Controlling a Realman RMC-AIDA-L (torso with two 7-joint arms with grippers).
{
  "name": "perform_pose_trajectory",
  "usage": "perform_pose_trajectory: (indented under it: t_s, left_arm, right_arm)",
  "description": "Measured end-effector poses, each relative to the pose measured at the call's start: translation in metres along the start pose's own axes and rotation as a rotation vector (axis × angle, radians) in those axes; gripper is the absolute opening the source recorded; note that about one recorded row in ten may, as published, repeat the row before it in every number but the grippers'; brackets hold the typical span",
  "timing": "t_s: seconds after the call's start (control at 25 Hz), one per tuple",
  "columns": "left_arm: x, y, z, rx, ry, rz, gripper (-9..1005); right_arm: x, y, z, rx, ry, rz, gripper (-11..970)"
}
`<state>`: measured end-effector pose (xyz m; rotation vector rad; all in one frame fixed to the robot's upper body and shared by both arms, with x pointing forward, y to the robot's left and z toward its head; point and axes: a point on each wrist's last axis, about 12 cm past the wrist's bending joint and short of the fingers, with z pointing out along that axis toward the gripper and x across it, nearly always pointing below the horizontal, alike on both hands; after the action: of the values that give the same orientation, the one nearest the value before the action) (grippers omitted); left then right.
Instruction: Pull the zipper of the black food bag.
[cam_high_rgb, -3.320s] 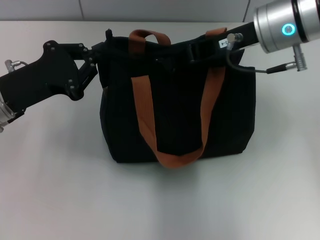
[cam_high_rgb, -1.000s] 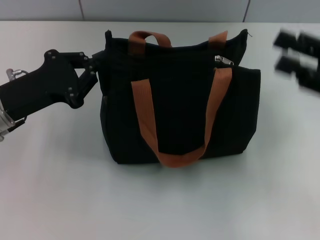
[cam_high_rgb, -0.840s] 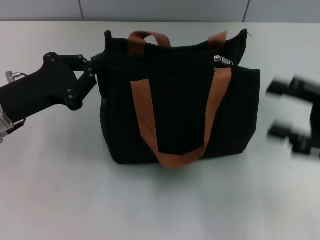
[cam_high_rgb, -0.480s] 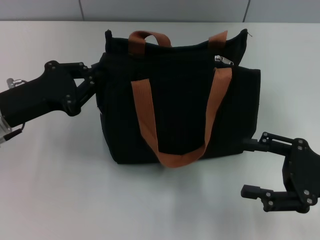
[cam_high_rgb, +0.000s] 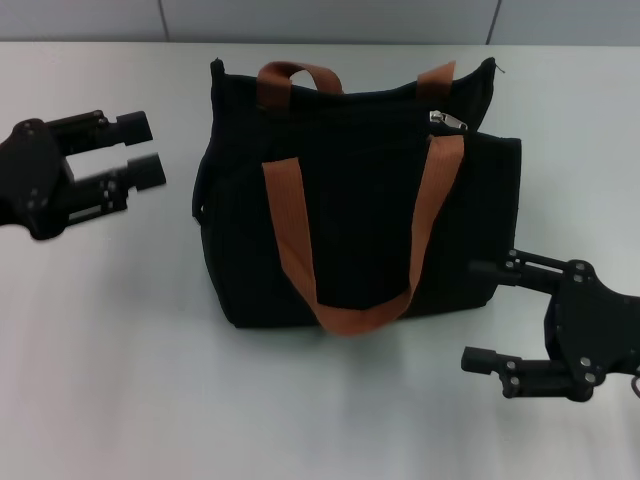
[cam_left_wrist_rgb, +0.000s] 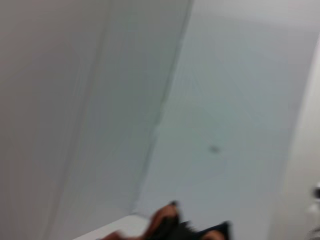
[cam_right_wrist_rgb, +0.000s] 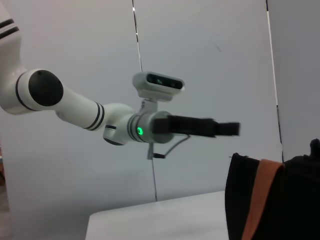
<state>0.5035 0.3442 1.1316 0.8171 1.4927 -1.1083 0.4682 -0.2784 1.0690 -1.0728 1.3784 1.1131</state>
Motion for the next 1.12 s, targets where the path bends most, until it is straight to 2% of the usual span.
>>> perform_pose_trajectory:
  t_s: [0.04, 0.08, 0.12, 0.16, 0.2, 0.32, 0.36, 0.48, 0.56, 0.6, 0.72, 0.92, 0.96, 1.12]
  left_arm:
    - [0.001, -0.004, 0.002, 0.032, -0.009, 0.025, 357]
    - [0.001, -0.004, 0.002, 0.032, -0.009, 0.025, 459]
    - [0.005, -0.010, 0.008, 0.080, -0.010, 0.068, 560]
    - [0.005, -0.010, 0.008, 0.080, -0.010, 0.068, 601]
    - [0.014, -0.017, 0.019, 0.132, 0.000, 0.107, 641]
    - [0.018, -0.020, 0.025, 0.157, 0.007, 0.118, 763]
    - [0.027, -0.027, 0.034, 0.203, 0.016, 0.139, 804]
    - [0.042, -0.038, 0.047, 0.255, 0.005, 0.164, 811]
    - [0.042, -0.038, 0.047, 0.255, 0.005, 0.164, 815]
    - [0.053, -0.044, 0.052, 0.271, 0.007, 0.158, 818]
    - [0.068, -0.048, 0.056, 0.282, 0.056, 0.100, 824]
    - [0.085, -0.049, 0.055, 0.233, 0.114, 0.081, 829]
    - [0.095, -0.050, 0.052, 0.198, 0.139, 0.094, 829]
    - [0.099, -0.051, 0.050, 0.190, 0.155, 0.099, 829]
  right_arm:
    - [0.000, -0.002, 0.001, 0.006, 0.007, -0.002, 817]
    - [0.000, -0.002, 0.001, 0.006, 0.007, -0.002, 817]
    - [0.001, -0.003, 0.002, 0.010, 0.012, -0.002, 817]
    - [0.001, -0.003, 0.002, 0.013, 0.014, -0.002, 817]
    - [0.002, -0.003, 0.003, 0.015, 0.016, -0.001, 817]
    - [0.003, -0.003, 0.004, 0.016, 0.016, 0.004, 817]
    - [0.003, -0.003, 0.005, 0.016, 0.014, 0.009, 817]
    - [0.006, -0.001, 0.009, 0.002, 0.010, 0.031, 817]
    - [0.007, 0.000, 0.009, -0.006, 0.017, 0.035, 817]
    - [0.008, 0.001, 0.010, -0.014, 0.025, 0.038, 817]
    - [0.015, 0.007, 0.013, -0.040, 0.048, 0.041, 817]
    - [0.028, 0.016, 0.017, -0.022, 0.054, 0.027, 817]
    - [0.030, 0.017, 0.018, -0.020, 0.054, 0.026, 817]
    - [0.034, 0.019, 0.019, -0.018, 0.066, 0.011, 817]
